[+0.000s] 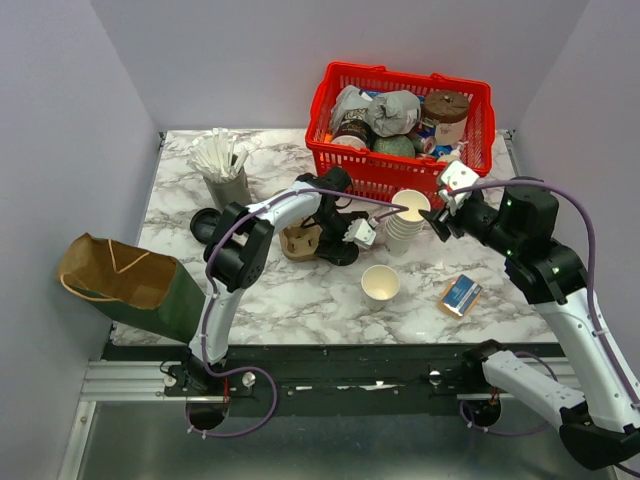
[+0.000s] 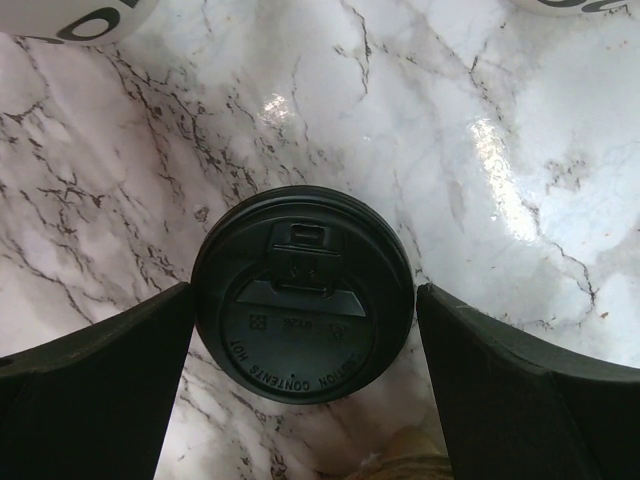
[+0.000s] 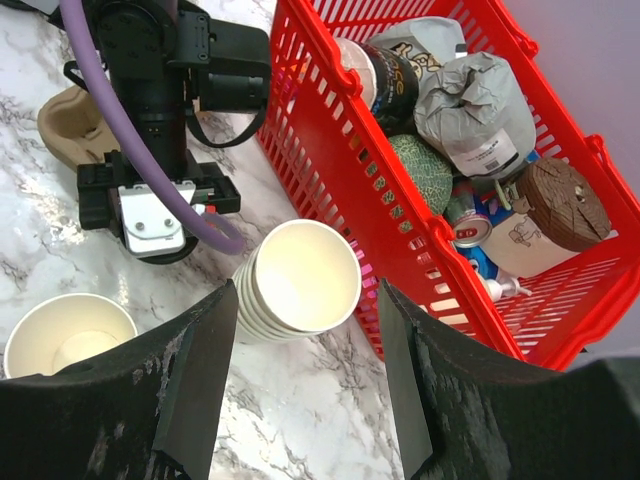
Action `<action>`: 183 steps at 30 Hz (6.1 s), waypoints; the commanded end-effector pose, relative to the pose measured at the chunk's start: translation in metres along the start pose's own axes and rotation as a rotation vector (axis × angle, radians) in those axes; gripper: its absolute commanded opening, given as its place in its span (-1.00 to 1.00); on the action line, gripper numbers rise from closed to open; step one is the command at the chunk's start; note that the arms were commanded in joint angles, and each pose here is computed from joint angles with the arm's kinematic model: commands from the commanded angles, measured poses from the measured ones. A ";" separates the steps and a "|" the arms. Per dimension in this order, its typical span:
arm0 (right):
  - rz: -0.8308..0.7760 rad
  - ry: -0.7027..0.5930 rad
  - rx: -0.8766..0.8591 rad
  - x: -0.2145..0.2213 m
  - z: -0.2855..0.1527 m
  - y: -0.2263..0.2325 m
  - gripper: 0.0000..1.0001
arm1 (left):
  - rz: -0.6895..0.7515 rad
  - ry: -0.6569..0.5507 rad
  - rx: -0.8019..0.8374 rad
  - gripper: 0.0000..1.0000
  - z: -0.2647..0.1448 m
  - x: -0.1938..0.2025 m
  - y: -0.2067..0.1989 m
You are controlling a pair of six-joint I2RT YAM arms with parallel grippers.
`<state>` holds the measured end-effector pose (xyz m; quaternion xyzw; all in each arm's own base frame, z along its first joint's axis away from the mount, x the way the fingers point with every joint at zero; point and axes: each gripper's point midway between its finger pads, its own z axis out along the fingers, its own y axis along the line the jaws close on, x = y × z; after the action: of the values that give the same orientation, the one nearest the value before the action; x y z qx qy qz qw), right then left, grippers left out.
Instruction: Pack the takeout coffee
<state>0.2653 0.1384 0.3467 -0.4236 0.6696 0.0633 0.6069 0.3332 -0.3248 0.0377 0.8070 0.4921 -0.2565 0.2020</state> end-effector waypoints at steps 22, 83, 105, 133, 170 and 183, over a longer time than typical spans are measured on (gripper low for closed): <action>0.007 -0.011 -0.034 0.005 0.004 0.009 0.34 | 0.008 -0.011 0.029 0.67 0.007 -0.002 -0.002; 0.371 0.242 -0.039 0.085 0.002 0.021 0.38 | 0.036 -0.280 0.037 0.77 -0.021 -0.185 -0.077; 0.388 0.231 -0.062 0.086 0.002 0.028 0.39 | -0.011 -0.274 0.093 0.77 -0.013 -0.180 -0.087; 0.406 0.230 -0.075 0.090 0.003 0.033 0.39 | -0.023 -0.222 0.079 0.78 -0.001 -0.171 -0.088; 0.738 0.313 -0.211 0.095 -0.005 0.079 0.47 | -0.024 -0.292 0.065 0.97 -0.020 -0.190 -0.100; 0.823 0.323 -0.240 0.099 0.003 0.085 0.50 | -0.041 -0.333 0.008 0.97 -0.015 -0.192 -0.091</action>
<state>0.2261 0.1418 0.2254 -0.2028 0.8562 0.2887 0.3775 0.1838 -0.4008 0.1467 0.7503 0.4822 -0.3769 0.2497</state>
